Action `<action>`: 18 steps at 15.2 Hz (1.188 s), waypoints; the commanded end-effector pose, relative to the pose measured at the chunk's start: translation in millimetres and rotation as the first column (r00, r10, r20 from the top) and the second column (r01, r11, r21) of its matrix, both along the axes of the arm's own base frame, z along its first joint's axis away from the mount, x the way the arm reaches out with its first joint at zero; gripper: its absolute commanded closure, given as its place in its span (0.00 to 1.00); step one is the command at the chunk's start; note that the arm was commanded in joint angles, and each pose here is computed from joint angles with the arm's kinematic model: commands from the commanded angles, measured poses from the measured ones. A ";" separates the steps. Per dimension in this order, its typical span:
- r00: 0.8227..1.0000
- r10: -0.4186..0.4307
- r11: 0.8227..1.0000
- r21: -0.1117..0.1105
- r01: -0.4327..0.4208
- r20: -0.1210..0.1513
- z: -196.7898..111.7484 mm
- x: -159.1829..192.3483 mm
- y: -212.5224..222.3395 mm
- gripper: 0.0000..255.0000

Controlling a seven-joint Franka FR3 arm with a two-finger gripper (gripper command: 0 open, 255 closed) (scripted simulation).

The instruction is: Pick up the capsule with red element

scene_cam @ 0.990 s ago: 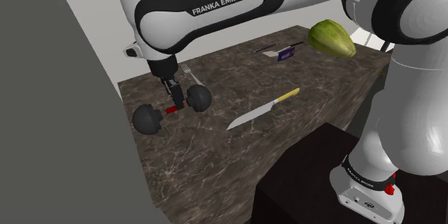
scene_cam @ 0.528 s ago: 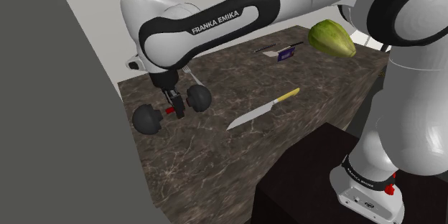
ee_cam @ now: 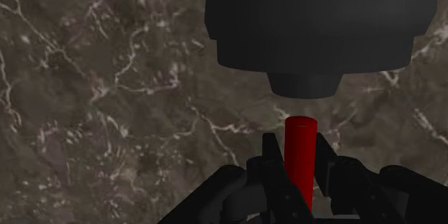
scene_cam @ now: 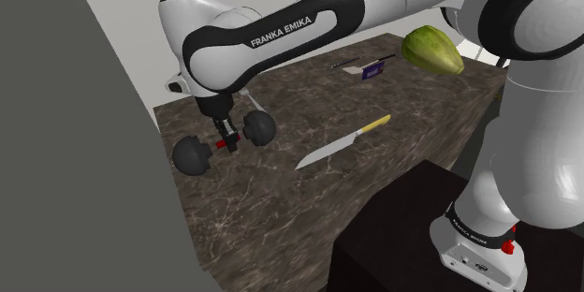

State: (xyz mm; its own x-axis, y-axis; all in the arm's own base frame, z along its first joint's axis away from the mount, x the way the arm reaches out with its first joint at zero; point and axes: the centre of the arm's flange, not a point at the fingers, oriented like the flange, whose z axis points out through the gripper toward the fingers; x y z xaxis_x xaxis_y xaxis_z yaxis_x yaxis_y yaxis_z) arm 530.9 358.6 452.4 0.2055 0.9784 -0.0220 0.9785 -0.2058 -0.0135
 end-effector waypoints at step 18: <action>1.000 0.000 1.000 0.000 0.000 -0.001 73.6 -0.2 -0.1 1.00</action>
State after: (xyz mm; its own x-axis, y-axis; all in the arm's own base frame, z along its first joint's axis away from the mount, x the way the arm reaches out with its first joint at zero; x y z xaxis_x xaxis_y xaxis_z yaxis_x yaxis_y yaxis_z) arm 531.0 359.2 519.8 0.2050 0.9785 -0.0229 0.9786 -0.2054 -0.0147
